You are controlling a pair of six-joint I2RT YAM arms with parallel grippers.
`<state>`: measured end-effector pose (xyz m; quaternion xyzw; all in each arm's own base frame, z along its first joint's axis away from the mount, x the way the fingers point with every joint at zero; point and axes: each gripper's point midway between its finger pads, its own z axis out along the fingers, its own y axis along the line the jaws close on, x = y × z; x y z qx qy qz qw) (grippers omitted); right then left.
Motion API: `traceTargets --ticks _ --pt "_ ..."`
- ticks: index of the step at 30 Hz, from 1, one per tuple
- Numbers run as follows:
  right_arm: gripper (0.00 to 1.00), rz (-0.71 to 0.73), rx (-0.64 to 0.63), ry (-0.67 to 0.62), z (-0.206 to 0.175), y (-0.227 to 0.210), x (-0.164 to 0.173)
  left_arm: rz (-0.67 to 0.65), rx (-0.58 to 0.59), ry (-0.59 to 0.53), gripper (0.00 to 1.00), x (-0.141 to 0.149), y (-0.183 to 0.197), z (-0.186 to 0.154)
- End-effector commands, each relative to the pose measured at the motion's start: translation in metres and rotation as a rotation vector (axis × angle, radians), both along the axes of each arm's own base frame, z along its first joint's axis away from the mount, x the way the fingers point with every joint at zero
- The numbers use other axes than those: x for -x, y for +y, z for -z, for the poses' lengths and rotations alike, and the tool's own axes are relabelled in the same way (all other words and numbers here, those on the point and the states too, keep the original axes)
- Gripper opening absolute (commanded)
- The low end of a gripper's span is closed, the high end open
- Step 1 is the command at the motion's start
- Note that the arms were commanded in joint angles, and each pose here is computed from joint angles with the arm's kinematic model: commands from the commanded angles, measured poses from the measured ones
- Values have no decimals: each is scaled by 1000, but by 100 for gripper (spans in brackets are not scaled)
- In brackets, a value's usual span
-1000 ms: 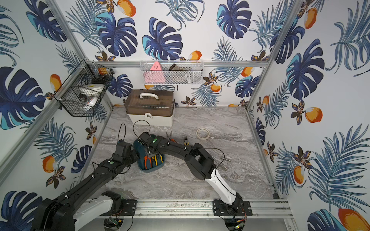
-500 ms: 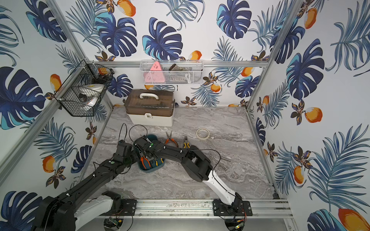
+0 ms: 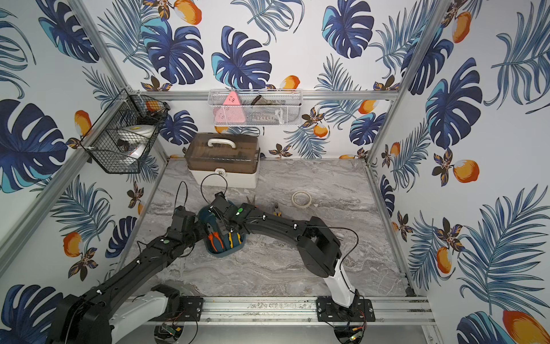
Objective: Take the pliers out of the storage box
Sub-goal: Pick up the pliers from the storage box, then adjust the pliers at the center of the board.
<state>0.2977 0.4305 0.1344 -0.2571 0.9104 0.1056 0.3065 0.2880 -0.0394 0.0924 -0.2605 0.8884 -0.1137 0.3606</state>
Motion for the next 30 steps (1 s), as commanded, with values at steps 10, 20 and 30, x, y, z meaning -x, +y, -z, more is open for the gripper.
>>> traceTargets --ticks 10,20,30 --pt "1 283 81 -37 12 -189 -65 378 102 -162 47 -37 -143 -55" --pt "4 428 193 23 53 -269 -85 512 24 -123 42 -35 -175 -19" --pt "6 410 221 110 89 -275 -78 551 -37 -38 42 -30 -173 11"
